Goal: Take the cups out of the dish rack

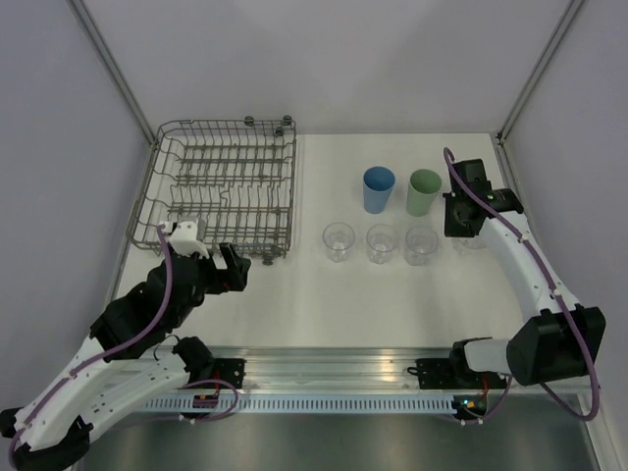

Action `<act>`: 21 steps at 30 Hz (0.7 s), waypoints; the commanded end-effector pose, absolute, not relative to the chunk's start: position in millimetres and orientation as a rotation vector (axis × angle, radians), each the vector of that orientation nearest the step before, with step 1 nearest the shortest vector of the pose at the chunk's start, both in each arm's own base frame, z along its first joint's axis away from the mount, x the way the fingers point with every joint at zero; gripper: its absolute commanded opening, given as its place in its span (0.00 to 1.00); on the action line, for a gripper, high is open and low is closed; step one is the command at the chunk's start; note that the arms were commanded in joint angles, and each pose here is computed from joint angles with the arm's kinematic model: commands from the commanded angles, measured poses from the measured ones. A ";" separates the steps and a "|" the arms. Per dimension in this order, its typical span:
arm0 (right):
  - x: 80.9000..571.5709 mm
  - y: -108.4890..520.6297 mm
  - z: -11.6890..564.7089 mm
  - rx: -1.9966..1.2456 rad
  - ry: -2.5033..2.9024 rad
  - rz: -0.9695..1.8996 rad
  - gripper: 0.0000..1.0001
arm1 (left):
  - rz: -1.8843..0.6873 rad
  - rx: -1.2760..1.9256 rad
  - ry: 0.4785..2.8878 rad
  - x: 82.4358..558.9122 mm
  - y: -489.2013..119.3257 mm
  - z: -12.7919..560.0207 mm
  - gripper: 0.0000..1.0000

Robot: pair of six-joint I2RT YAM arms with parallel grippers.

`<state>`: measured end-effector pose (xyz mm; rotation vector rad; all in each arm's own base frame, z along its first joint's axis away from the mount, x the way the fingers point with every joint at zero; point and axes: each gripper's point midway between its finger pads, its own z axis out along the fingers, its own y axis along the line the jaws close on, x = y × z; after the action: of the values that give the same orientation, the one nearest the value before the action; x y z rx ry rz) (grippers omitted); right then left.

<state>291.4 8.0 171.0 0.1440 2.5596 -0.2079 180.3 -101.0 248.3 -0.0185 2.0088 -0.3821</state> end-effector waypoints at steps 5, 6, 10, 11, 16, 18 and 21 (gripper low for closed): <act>305.1 3.2 158.6 0.123 2.630 -0.191 0.00 | -0.313 -0.019 1.943 183.2 -84.5 256.4 1.00; 306.4 2.1 157.4 0.130 2.634 -0.186 0.00 | -0.319 -0.017 1.943 182.6 -84.9 256.1 1.00; 312.4 -1.9 145.8 0.196 2.649 -0.165 0.00 | -0.332 -0.019 1.933 181.0 -84.3 257.6 1.00; 310.5 -2.3 139.7 0.215 2.658 -0.169 0.01 | -0.332 -0.018 1.932 180.9 -84.2 258.2 1.00; 311.7 -8.2 113.8 0.244 2.679 -0.213 0.01 | -0.333 -0.012 1.936 180.8 -85.1 257.3 1.00; 312.9 -11.6 106.9 0.261 2.679 -0.211 0.04 | -0.338 -0.010 1.936 180.3 -85.7 257.4 1.00; 315.9 -13.3 100.9 0.272 2.687 -0.208 0.04 | -0.337 -0.008 1.936 180.3 -85.6 257.4 1.00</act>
<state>302.5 -7.0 101.1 0.2337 2.7366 -0.1932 178.5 -87.1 254.9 -0.0327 1.9549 -0.3544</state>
